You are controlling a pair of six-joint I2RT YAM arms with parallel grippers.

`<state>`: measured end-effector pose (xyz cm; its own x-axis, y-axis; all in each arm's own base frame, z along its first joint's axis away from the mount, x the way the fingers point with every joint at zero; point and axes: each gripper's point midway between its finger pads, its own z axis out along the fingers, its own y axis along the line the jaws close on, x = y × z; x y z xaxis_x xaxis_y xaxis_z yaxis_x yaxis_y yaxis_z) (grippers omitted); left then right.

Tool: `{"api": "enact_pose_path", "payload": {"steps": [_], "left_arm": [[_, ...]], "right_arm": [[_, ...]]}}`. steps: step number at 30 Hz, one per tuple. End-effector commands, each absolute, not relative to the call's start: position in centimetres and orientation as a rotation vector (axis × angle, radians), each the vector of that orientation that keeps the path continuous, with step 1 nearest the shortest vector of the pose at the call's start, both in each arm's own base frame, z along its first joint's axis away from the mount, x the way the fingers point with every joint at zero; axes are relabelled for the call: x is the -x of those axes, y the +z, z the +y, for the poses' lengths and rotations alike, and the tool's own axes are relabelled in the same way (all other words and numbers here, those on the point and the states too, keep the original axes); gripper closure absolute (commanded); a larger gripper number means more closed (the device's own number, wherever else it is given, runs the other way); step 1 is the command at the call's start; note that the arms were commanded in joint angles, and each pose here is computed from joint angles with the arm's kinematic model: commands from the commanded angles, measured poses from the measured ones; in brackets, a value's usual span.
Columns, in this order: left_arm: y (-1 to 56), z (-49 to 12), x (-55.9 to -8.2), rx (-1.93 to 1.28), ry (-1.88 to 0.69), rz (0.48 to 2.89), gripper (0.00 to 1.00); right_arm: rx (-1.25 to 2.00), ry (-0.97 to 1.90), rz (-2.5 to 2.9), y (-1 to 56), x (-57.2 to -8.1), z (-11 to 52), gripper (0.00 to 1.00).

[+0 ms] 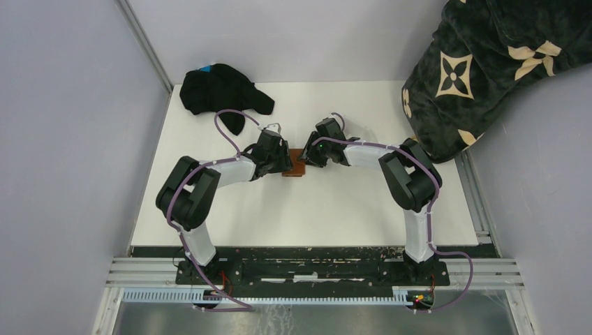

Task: Put the credit cards into the card holder
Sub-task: Close the card holder at the center of the board.

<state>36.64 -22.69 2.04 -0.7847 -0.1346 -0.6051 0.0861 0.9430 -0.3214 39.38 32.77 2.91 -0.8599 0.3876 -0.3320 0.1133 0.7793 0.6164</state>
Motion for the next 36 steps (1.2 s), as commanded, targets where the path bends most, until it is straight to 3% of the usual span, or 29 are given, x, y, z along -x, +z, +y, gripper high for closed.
{"api": "enact_pose_path", "payload": {"steps": [1, 36], "left_arm": [[-4.8, -19.3, -30.0, -0.04, -0.276, 2.738, 0.46], [-4.9, -19.5, -30.2, -0.043, -0.28, 2.739, 0.47]], "right_arm": [[-0.36, 0.87, 2.485, 4.2, -40.2, 33.8, 0.54], [-0.36, 0.822, 2.588, 1.9, -39.1, 33.5, 0.58]]}}
